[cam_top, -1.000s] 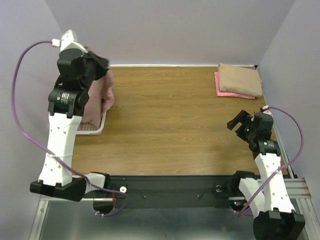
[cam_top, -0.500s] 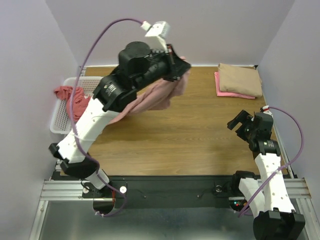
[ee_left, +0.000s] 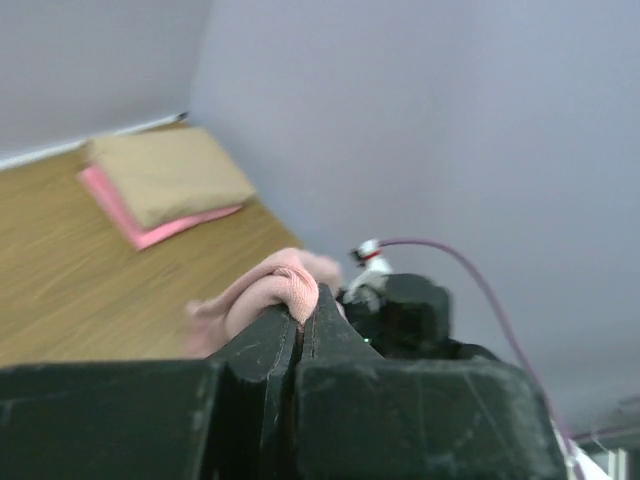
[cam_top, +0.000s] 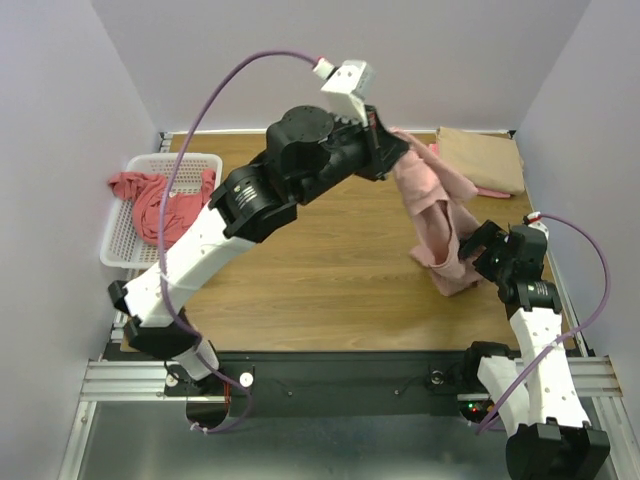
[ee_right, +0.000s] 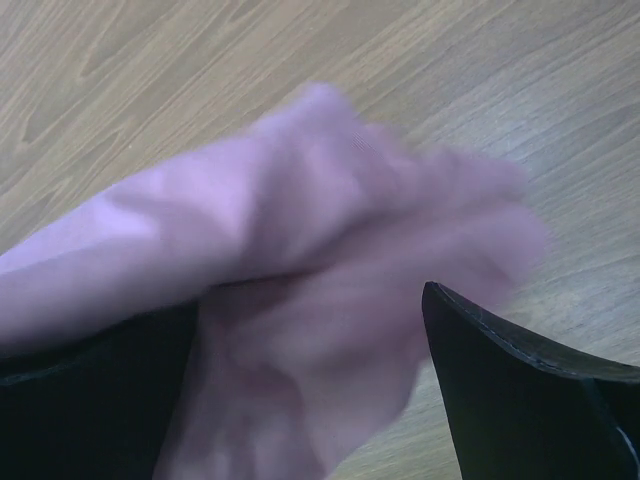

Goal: Fold and stack the t-shirts
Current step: Move the tshirt to the center of the board, then flatten the tshirt out

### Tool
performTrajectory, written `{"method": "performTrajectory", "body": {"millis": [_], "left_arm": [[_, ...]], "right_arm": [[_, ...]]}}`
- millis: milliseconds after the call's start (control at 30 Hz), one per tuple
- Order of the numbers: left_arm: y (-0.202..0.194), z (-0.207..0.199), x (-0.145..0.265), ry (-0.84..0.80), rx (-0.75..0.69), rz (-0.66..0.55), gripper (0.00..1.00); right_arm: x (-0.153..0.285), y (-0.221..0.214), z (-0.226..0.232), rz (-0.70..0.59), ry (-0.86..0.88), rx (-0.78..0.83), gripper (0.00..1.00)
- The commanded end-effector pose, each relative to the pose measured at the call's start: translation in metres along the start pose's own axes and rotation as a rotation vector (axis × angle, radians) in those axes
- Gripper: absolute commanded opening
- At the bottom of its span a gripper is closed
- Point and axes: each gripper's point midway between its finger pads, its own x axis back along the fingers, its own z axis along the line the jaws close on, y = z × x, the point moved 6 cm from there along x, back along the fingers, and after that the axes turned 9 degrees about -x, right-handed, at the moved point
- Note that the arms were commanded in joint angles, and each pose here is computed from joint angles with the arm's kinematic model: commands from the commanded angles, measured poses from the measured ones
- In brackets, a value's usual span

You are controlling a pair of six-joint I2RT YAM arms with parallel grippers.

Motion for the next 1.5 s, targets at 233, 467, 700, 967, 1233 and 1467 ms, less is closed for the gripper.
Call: {"method": "performTrajectory", "body": {"millis": [233, 467, 700, 967, 1233, 1467], "left_arm": [[-0.164, 0.221, 0.114, 0.831, 0.345, 0.081, 0.21], [-0.238, 0.274, 0.147, 1.063, 0.381, 0.314, 0.99], [-0.279, 0.261, 0.154, 0.952, 0.451, 0.406, 0.99], [-0.360, 0.184, 0.150, 0.743, 0.555, 0.601, 0.98], [-0.401, 0.117, 0.143, 0.641, 0.622, 0.708, 0.95], [-0.415, 0.136, 0.127, 0.828, 0.557, 0.704, 0.91]], "right_arm": [[0.005, 0.008, 0.006, -0.034, 0.035, 0.015, 1.00], [0.003, -0.002, 0.011, 0.050, 0.081, 0.021, 1.00], [-0.003, -0.030, 0.007, 0.199, 0.100, -0.039, 1.00], [-0.003, -0.024, -0.002, 0.143, -0.007, -0.121, 1.00], [-0.003, -0.020, -0.006, 0.103, -0.052, -0.147, 1.00], [0.000, -0.023, -0.004, 0.110, -0.025, -0.151, 1.00]]}}
